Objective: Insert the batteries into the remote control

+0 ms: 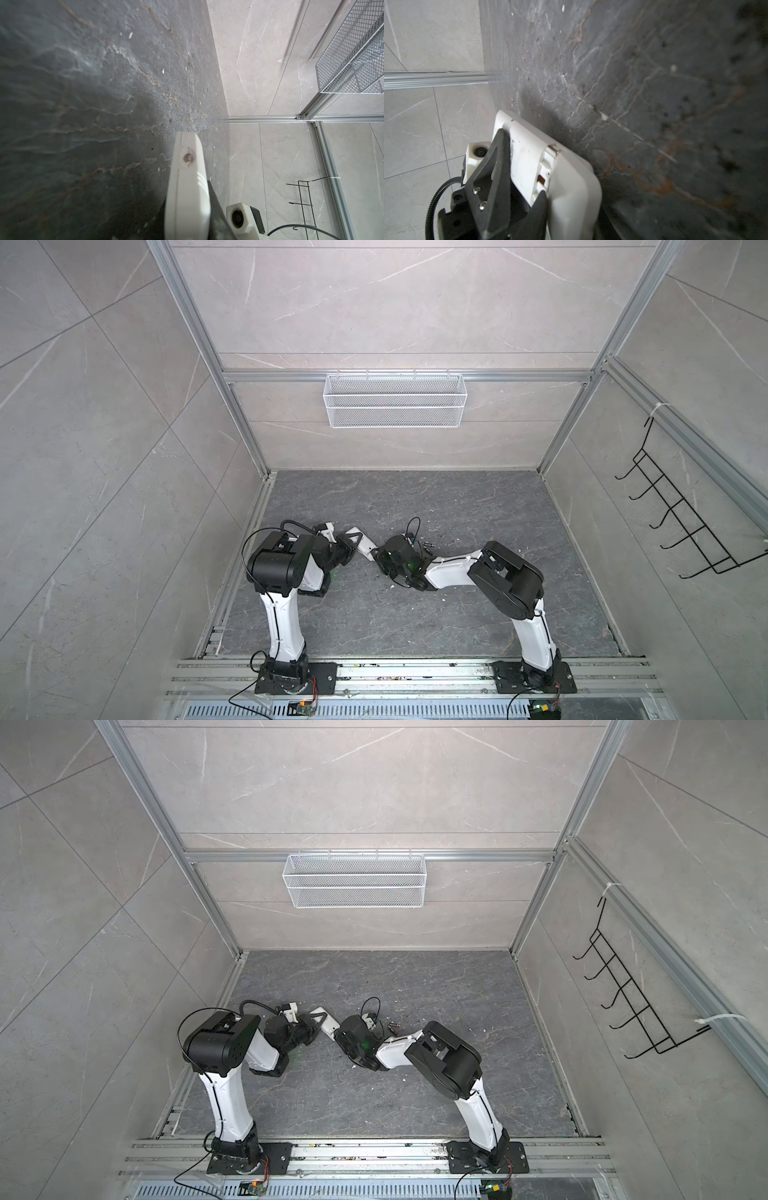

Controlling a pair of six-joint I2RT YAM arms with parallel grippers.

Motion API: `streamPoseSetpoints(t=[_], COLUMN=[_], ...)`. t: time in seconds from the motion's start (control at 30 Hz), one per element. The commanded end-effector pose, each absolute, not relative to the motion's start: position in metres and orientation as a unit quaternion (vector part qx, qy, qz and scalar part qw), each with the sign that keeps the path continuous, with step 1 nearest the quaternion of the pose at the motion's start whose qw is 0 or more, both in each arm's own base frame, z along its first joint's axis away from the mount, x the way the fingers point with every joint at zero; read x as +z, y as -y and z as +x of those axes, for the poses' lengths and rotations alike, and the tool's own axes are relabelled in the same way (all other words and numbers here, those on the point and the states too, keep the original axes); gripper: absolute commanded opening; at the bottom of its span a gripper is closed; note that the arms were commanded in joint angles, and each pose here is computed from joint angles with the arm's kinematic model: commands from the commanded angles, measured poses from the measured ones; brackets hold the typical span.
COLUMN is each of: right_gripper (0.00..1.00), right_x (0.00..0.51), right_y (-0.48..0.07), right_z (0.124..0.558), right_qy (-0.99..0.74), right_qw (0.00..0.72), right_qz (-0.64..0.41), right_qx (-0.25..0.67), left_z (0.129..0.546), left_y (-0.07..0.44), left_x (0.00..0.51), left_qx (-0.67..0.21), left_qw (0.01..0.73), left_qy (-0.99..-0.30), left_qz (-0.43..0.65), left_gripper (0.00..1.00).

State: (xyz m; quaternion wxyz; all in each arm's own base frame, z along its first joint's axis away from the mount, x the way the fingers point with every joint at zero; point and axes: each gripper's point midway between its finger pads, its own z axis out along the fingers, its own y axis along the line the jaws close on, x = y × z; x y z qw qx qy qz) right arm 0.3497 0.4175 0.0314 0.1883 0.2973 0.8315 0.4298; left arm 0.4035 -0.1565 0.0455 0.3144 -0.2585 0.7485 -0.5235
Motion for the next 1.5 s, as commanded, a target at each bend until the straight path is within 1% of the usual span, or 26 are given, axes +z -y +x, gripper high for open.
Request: streamPoseSetpoints(t=[0.0,0.17,0.3,0.57,0.9,1.03,1.07,1.1,1.2,1.27,1.33,1.4,1.47], right_gripper=[0.29,0.26,0.26,0.26,0.27,0.29,0.31,0.36,0.61,0.69,0.71,0.71,0.71], right_x=[-0.007,-0.013,-0.017,-0.024,-0.014,-0.012,-0.009,-0.006,0.011,0.023,0.036,0.050,0.063], right_y=[-0.394,-0.381,-0.373,-0.360,-0.350,-0.344,-0.342,-0.342,-0.340,-0.330,-0.314,-0.294,-0.290], right_z=[0.333,0.326,0.325,0.319,0.319,0.317,0.317,0.317,0.314,0.310,0.305,0.302,0.301], right_qy=[-0.864,-0.875,-0.878,-0.884,-0.893,-0.899,-0.900,-0.902,-0.916,-0.928,-0.935,-0.939,-0.937], right_qw=[0.173,0.173,0.176,0.177,0.186,0.188,0.191,0.193,0.196,0.200,0.216,0.244,0.263], right_qz=[0.303,0.306,0.309,0.310,0.294,0.283,0.278,0.272,0.235,0.214,0.194,0.169,0.143], right_qx=[0.362,0.332,0.320,0.303,0.285,0.277,0.275,0.275,0.260,0.230,0.202,0.173,0.179], left_z=[0.410,0.410,0.409,0.406,0.401,0.397,0.396,0.395,0.394,0.395,0.396,0.397,0.396], left_y=[0.155,0.152,0.148,0.135,0.125,0.118,0.117,0.115,0.117,0.124,0.133,0.144,0.154], left_x=[0.073,0.074,0.071,0.067,0.070,0.076,0.079,0.081,0.088,0.092,0.097,0.106,0.111], left_qx=[-0.543,-0.535,-0.524,-0.494,-0.468,-0.452,-0.448,-0.443,-0.440,-0.454,-0.475,-0.500,-0.514], left_qw=[0.358,0.368,0.376,0.402,0.428,0.449,0.456,0.463,0.474,0.467,0.456,0.444,0.436], left_qy=[-0.724,-0.725,-0.728,-0.730,-0.730,-0.729,-0.729,-0.727,-0.727,-0.726,-0.722,-0.718,-0.716], left_qz=[-0.230,-0.228,-0.232,-0.248,-0.253,-0.248,-0.246,-0.245,-0.232,-0.221,-0.212,-0.194,-0.181], left_gripper=[0.00,0.00,0.00,0.00,0.00,0.00,0.00,0.00,0.00,0.00,0.00,0.00,0.00])
